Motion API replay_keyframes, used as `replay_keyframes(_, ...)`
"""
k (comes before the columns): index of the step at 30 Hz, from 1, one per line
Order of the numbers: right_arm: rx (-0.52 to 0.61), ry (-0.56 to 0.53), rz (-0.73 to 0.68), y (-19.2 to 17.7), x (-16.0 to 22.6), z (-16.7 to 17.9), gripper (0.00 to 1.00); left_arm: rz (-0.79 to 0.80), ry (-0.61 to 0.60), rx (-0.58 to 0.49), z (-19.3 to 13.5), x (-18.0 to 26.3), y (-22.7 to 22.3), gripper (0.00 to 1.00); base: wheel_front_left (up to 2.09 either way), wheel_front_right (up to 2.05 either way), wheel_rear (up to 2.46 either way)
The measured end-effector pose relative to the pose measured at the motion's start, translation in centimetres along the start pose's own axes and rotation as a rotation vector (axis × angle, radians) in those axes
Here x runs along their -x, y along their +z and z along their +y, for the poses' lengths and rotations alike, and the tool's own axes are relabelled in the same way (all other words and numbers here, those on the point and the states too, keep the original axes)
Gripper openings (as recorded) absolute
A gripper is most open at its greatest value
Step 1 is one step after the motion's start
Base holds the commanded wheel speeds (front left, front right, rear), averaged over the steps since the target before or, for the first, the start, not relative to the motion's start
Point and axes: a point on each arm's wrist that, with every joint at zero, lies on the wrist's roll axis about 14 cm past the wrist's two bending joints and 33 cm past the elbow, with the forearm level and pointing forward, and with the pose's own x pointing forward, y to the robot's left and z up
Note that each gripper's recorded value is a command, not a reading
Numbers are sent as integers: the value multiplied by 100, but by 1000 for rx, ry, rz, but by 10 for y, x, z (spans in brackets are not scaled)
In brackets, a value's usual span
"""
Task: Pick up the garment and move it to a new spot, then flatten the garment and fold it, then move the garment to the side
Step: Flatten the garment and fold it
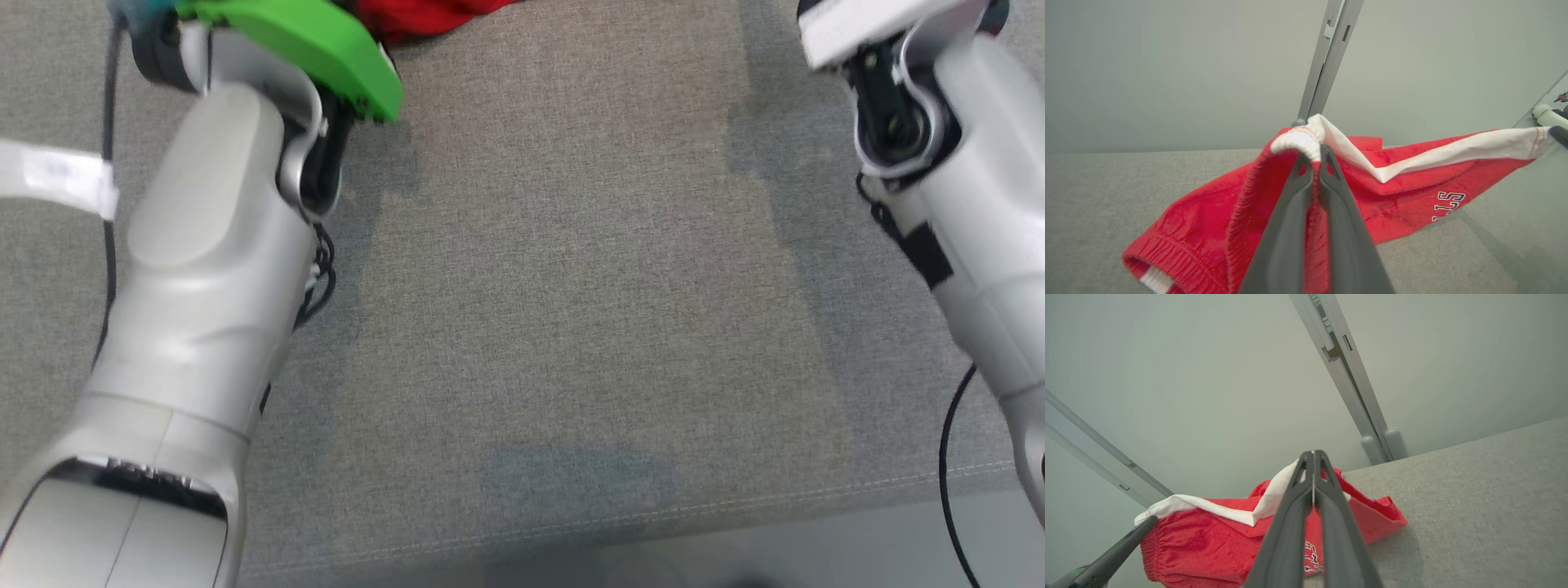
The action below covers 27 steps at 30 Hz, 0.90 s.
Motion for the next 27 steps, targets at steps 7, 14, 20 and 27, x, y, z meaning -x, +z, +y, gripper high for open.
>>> replay_keyframes(7,-144,-26,83,-46,82,-8,0,3,-14,26,-2,59,-40,0,0,0,0)
replay_keyframes(14,-228,-101,167,-82,159,-12,0,40,-19,66,-25,129,-67,0,0,0,0)
replay_keyframes(20,-306,-220,217,-104,227,-21,0,168,26,148,-41,191,-90,0,0,0,0)
replay_keyframes(27,-367,-296,318,-121,291,-15,0,295,37,230,-49,247,-97,0,0,0,0)
